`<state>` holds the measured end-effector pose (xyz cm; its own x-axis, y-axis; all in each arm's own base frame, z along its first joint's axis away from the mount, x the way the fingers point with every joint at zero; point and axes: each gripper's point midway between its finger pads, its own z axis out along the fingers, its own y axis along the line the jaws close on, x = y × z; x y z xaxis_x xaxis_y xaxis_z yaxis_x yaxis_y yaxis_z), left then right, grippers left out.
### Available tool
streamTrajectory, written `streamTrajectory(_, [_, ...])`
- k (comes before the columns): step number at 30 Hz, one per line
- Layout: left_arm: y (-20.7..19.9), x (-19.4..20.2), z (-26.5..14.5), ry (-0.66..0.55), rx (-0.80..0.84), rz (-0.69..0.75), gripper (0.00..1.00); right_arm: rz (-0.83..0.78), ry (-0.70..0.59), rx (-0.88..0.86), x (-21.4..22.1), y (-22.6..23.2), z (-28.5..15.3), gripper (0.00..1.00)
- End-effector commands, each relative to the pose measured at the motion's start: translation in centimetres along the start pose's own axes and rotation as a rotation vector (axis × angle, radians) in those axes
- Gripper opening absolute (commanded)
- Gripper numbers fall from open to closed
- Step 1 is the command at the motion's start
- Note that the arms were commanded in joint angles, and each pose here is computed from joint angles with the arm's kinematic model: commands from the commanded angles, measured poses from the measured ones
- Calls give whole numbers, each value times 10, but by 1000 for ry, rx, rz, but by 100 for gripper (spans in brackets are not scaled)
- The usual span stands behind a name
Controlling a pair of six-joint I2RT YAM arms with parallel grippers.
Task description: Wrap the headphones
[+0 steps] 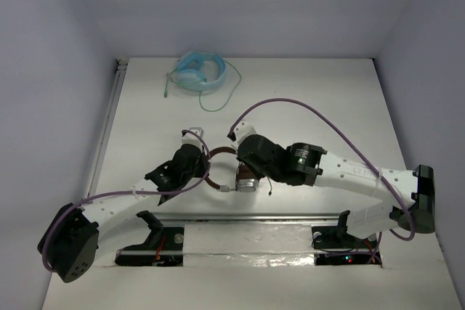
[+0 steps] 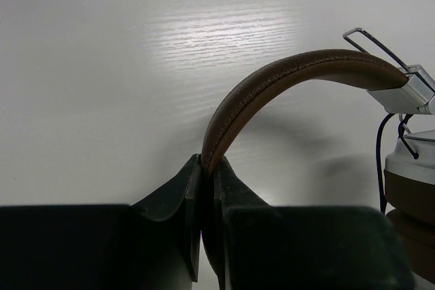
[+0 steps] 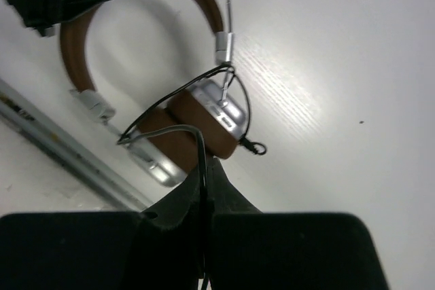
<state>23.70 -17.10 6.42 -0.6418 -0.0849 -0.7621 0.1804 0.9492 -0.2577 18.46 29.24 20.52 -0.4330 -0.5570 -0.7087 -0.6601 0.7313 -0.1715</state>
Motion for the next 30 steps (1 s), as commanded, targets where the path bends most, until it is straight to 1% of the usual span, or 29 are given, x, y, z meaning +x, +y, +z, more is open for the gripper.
streamTrajectory(1, [-30,-22,-13,-79,131,-46,0,-15,-70,159,-16,-31,-6,0])
streamTrajectory(2, [-32,-24,-14,-81,141,-47,0,-4,-97,183,-21,-35,-6,0])
streamTrajectory(3, [-37,-23,-15,-78,158,-44,0,2,-115,248,-23,-46,-6,0])
streamTrajectory(7, [-45,-29,-21,-98,207,-48,0,45,-200,415,-33,-72,-12,0])
streamTrajectory(8, [-49,-29,-23,-94,231,-51,0,76,-232,443,-37,-79,-12,1])
streamTrajectory(9, [-50,-28,-23,-91,237,-51,0,110,-260,481,-41,-90,-19,3])
streamTrajectory(11, [-53,-27,-25,-84,250,-48,0,161,-306,497,-48,-98,-24,6])
streamTrajectory(14, [-59,-25,-27,-76,281,-53,0,206,-320,526,-45,-115,-26,16])
streamTrajectory(16, [-64,-28,-31,-77,307,-60,0,236,-306,543,-41,-126,-22,17])
streamTrajectory(18, [-71,-34,-37,-88,344,-65,0,253,-287,523,-38,-128,-16,18])
streamTrajectory(19, [-73,-36,-39,-92,357,-68,0,269,-278,473,-36,-123,-8,19])
streamTrajectory(21, [-86,-42,-49,-97,425,-69,0,308,-270,437,-36,-125,0,19])
streamTrajectory(22, [-90,-43,-52,-93,450,-68,0,319,-268,373,-37,-116,5,20])
streamTrajectory(23, [-94,-48,-55,-100,465,-69,0,324,-264,346,-36,-113,10,22])
streamTrajectory(27, [-97,-54,-60,-104,470,-56,0,348,-246,341,-32,-110,13,23])
streamTrajectory(29, [-101,-57,-64,-108,492,-57,0,373,-249,331,-31,-112,13,26])
streamTrajectory(30, [-102,-58,-66,-110,503,-59,0,394,-249,328,-28,-117,12,30])
